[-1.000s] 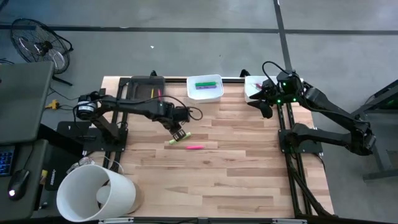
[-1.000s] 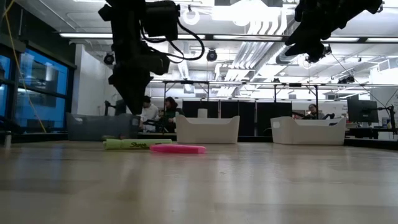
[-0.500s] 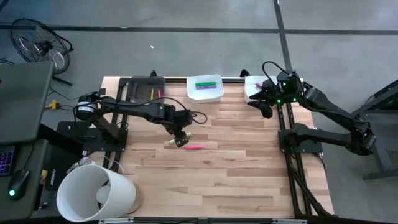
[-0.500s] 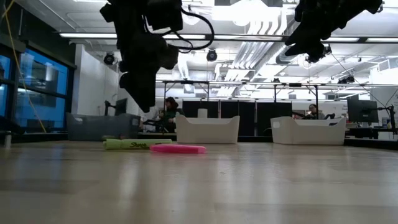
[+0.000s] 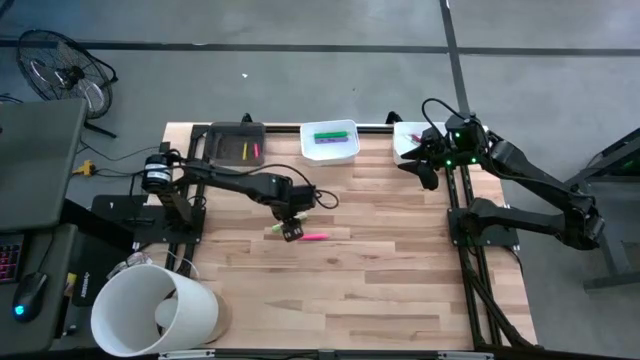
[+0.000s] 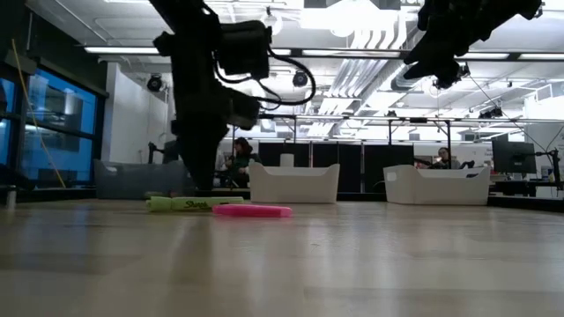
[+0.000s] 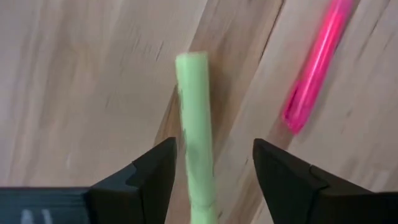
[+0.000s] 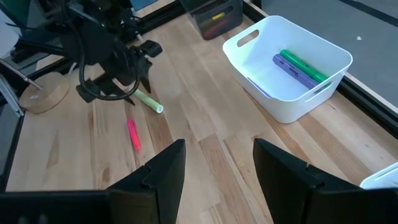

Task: Pick & Place Markers
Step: Put the light green highlighter pen into the left white bin

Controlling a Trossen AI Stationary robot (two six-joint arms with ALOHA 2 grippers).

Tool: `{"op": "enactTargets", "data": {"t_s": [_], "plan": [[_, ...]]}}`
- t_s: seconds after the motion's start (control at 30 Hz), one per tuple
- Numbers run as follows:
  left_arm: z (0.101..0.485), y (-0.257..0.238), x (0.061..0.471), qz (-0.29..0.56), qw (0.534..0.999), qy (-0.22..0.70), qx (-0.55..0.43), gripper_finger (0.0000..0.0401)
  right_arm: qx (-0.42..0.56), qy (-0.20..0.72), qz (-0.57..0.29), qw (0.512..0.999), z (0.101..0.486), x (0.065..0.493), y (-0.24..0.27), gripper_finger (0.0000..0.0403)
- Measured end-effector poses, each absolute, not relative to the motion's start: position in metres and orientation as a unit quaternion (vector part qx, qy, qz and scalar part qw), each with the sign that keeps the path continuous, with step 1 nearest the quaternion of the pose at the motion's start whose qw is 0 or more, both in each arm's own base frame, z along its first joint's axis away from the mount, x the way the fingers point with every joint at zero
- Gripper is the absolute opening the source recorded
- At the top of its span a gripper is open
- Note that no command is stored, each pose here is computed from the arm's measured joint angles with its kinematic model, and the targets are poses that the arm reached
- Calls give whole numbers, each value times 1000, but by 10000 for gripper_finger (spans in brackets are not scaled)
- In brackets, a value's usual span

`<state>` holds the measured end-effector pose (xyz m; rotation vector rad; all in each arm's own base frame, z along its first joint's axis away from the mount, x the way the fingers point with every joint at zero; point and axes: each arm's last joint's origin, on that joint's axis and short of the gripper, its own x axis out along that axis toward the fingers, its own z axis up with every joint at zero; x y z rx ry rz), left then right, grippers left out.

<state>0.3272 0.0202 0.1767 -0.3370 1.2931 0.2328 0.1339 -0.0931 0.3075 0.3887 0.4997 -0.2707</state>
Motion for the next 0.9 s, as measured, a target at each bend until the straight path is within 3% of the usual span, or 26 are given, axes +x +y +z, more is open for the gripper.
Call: {"op": "enactTargets", "data": {"t_s": [0.57, 0.9], "plan": [[144, 21, 335, 128, 748, 632, -156, 206, 186, 246, -134, 942, 307, 134, -93, 179], [143, 22, 335, 134, 746, 634, -153, 124, 185, 246, -134, 942, 307, 134, -93, 179]]}}
